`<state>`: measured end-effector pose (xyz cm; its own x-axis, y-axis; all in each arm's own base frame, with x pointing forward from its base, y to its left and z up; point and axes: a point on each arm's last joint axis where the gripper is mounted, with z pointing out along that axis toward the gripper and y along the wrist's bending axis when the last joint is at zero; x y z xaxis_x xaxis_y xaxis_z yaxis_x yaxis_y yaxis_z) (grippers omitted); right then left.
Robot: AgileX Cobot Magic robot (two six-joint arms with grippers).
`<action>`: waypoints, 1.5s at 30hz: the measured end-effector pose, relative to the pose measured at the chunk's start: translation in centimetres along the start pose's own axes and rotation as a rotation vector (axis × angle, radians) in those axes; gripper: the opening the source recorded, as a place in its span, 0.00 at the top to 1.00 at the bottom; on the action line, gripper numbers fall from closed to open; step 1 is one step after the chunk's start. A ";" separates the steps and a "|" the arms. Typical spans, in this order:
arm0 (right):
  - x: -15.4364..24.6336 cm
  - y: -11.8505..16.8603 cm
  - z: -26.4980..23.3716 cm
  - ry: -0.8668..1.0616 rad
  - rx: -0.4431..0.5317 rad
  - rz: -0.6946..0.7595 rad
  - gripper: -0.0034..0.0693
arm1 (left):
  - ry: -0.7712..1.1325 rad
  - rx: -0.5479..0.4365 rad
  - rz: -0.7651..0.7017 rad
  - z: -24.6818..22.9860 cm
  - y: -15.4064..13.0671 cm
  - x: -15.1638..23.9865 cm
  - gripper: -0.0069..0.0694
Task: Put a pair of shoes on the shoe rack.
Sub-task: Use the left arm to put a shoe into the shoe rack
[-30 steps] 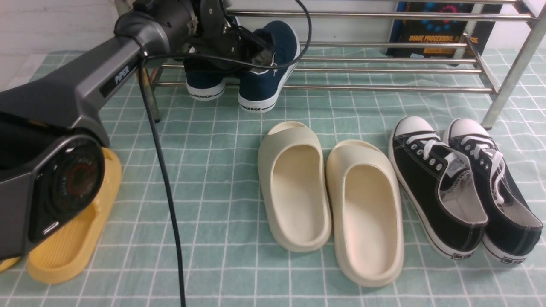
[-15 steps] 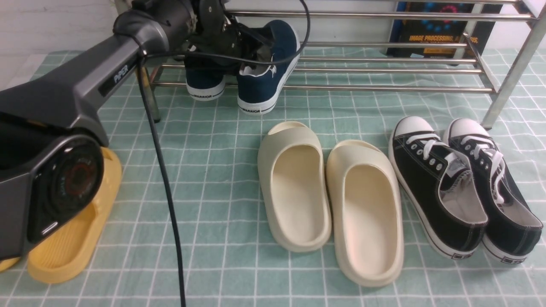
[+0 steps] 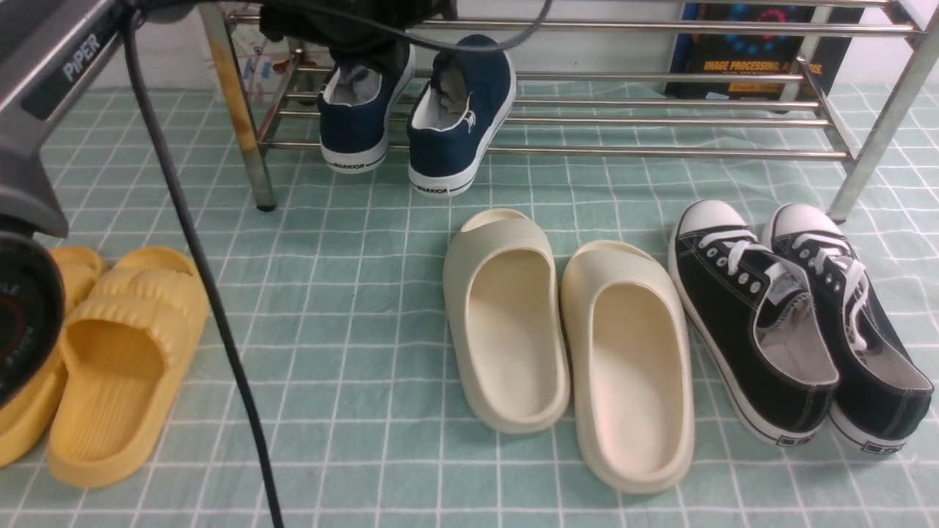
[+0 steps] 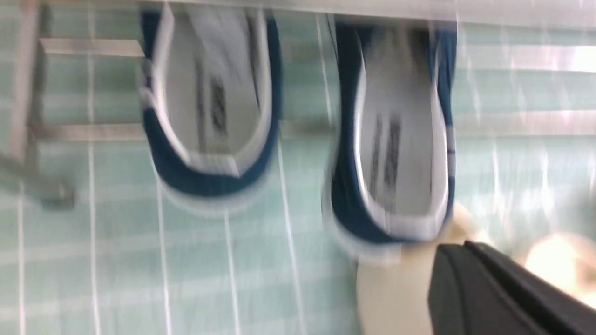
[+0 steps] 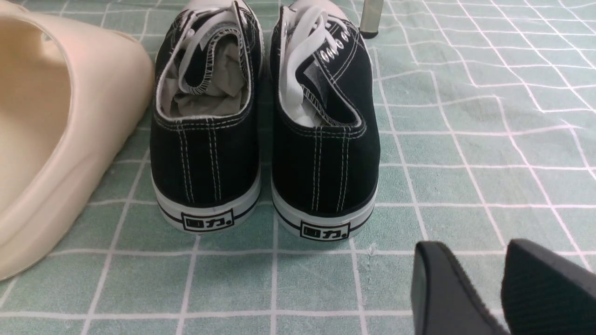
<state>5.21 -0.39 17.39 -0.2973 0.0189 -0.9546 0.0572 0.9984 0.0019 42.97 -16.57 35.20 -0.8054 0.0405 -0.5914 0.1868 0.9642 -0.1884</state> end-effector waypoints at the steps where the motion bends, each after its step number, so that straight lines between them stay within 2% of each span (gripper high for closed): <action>1: 0.0 0.0 0.0 0.000 0.000 0.000 0.62 | 0.046 -0.001 0.015 0.7 -0.2 0.6 0.93; 6: 0.0 0.0 0.0 0.000 0.000 0.000 0.62 | 0.196 -0.008 0.051 7.3 -1.4 3.6 0.93; 10: 0.0 0.0 0.0 0.000 0.000 0.000 0.62 | 0.167 0.016 0.065 11.3 -2.6 4.7 0.93; 13: 0.0 0.0 0.0 0.000 0.000 0.000 0.62 | 0.090 0.046 0.053 12.0 -3.6 4.4 0.93; 19: 0.0 0.0 0.0 0.000 0.000 0.000 0.62 | -0.050 0.060 0.014 12.0 -4.0 3.1 0.93; 28: 0.0 0.0 0.0 0.000 0.000 0.000 0.62 | -0.141 0.065 -0.076 11.9 -4.0 2.3 0.93; 33: 0.0 0.0 0.0 0.000 0.000 0.000 0.62 | -0.173 0.074 -0.079 11.3 -4.2 1.6 0.93; 38: 0.0 0.0 0.0 0.000 0.000 0.000 0.62 | -0.145 0.050 -0.041 9.3 -4.4 0.6 0.93; 45: 0.0 0.0 0.0 0.000 0.000 0.000 0.62 | 0.024 -0.028 0.095 4.7 -4.2 0.6 0.93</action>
<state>5.21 -0.39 17.39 -0.2973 0.0189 -0.9546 0.0572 0.9984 0.0019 44.39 -21.80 31.93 -0.7980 0.1378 -0.5867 0.2476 0.9625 -0.1106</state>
